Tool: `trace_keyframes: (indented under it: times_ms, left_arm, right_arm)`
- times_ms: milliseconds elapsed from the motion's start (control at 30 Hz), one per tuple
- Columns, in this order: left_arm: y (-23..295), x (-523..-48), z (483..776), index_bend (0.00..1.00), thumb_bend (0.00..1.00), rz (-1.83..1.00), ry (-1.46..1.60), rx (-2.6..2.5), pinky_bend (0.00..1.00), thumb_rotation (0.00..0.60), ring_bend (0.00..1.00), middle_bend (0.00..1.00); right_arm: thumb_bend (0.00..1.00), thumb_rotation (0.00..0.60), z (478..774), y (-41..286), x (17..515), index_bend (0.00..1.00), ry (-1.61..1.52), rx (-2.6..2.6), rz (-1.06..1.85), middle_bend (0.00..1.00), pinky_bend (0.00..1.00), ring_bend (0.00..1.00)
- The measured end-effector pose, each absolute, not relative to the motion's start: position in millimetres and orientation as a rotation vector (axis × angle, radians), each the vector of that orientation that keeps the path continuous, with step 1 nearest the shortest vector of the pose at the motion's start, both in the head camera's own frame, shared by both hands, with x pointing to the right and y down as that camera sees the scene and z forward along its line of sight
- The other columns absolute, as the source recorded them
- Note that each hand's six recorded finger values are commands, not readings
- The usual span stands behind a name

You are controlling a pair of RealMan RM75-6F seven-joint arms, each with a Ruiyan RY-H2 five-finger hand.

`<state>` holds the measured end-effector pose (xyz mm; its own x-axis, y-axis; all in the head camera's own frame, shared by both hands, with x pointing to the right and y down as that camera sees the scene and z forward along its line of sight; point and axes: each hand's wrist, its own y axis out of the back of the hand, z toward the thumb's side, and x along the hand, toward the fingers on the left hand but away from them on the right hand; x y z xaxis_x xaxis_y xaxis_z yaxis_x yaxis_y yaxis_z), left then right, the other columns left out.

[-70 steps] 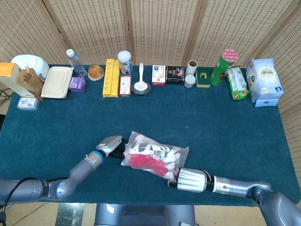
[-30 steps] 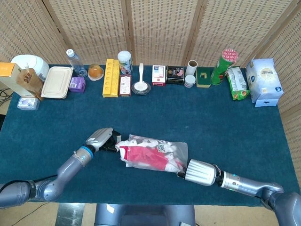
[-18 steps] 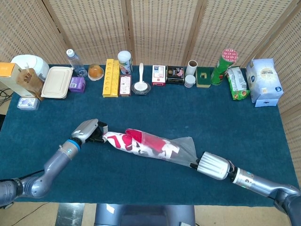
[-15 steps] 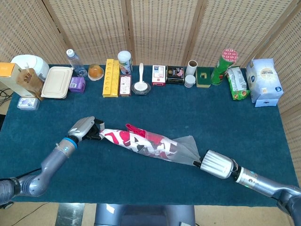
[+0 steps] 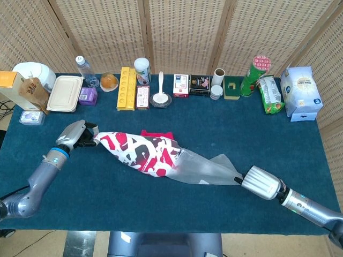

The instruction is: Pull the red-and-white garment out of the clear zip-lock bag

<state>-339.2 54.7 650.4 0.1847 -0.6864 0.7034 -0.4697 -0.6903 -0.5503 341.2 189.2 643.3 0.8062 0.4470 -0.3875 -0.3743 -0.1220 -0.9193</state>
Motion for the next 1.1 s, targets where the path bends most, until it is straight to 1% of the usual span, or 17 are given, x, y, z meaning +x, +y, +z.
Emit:
trace_keyframes:
  times_ms: [200,267,300,333,367,400,433,500,533,567,600,700,733,800,867,967,1100]
  left_arm:
    - [52,-348,650,0.79,0.47,-1.509,1.159,-2.243,0.99,0.6,1.0,1.0]
    - [53,-348,650,0.79,0.45,-1.502,1.16,-2.246,0.98,0.6,1.0,1.0]
    - [53,-348,650,0.77,0.42,-1.499,1.157,-2.249,0.95,0.6,0.98,1.0]
    - [54,-346,650,0.74,0.39,-1.495,1.15,-2.255,0.92,0.6,0.93,0.98]
    - [55,-345,650,0.65,0.35,-1.491,1.141,-2.261,0.85,0.6,0.82,0.91]
    - [56,-344,650,0.53,0.3,-1.487,1.129,-2.268,0.76,0.6,0.67,0.8]
    - [57,-342,650,0.45,0.27,-1.482,1.11,-2.277,0.68,0.6,0.56,0.7]
    - [59,-339,649,0.24,0.19,-1.471,1.075,-2.284,0.45,0.6,0.29,0.43]
    - [60,-337,648,0.17,0.16,-1.461,1.052,-2.287,0.37,0.6,0.2,0.35]
    - [61,-335,647,0.12,0.14,-1.452,1.034,-2.288,0.31,0.6,0.14,0.28]
    - [62,-334,646,0.07,0.12,-1.442,1.018,-2.288,0.25,0.6,0.08,0.22]
    - [62,-331,640,0.01,0.08,-1.4,0.965,-2.262,0.16,0.6,0.01,0.12]
    - [61,-330,637,0.01,0.07,-1.376,0.948,-2.24,0.15,0.6,0.0,0.1]
    - [59,-331,631,0.01,0.06,-1.343,0.936,-2.208,0.13,0.6,0.0,0.09]
    - [59,-332,625,0.01,0.06,-1.316,0.94,-2.182,0.13,0.6,0.0,0.09]
    - [58,-337,615,0.01,0.06,-1.292,0.966,-2.151,0.13,0.599,0.0,0.09]
    - [59,-348,600,0.01,0.12,-1.266,1.019,-2.102,0.16,0.6,0.0,0.09]
  right_arm:
    - [0.56,0.6,638,185,350,0.78,-0.076,-1.525,0.725,0.85,1.0,1.0]
    - [0.56,0.6,636,183,351,0.78,-0.079,-1.517,0.728,0.85,1.0,1.0]
    - [0.55,0.6,636,183,351,0.76,-0.081,-1.513,0.727,0.84,1.0,1.0]
    - [0.54,0.6,635,182,351,0.74,-0.083,-1.509,0.728,0.83,1.0,1.0]
    - [0.52,0.6,635,181,352,0.7,-0.087,-1.505,0.732,0.81,1.0,1.0]
    - [0.48,0.6,635,181,352,0.63,-0.089,-1.502,0.738,0.78,1.0,1.0]
    - [0.44,0.6,635,179,353,0.58,-0.092,-1.497,0.744,0.75,1.0,0.99]
    - [0.29,0.6,634,176,355,0.42,-0.106,-1.484,0.761,0.64,0.95,0.93]
    - [0.24,0.597,633,174,356,0.37,-0.117,-1.481,0.77,0.6,0.92,0.89]
    - [0.17,0.569,632,171,358,0.31,-0.135,-1.479,0.784,0.54,0.87,0.84]
    - [0.13,0.518,631,169,359,0.26,-0.151,-1.479,0.795,0.48,0.82,0.77]
    - [0.08,0.377,627,160,362,0.17,-0.233,-1.493,0.83,0.35,0.73,0.62]
    - [0.08,0.357,625,158,362,0.16,-0.263,-1.505,0.841,0.33,0.72,0.6]
    - [0.07,0.293,621,153,363,0.13,-0.328,-1.538,0.862,0.29,0.68,0.55]
    - [0.06,0.252,617,149,364,0.12,-0.38,-1.562,0.883,0.27,0.64,0.52]
    - [0.06,0.241,612,143,367,0.12,-0.456,-1.606,0.916,0.25,0.58,0.47]
    - [0.06,0.238,605,136,371,0.12,-0.557,-1.671,0.966,0.25,0.53,0.44]
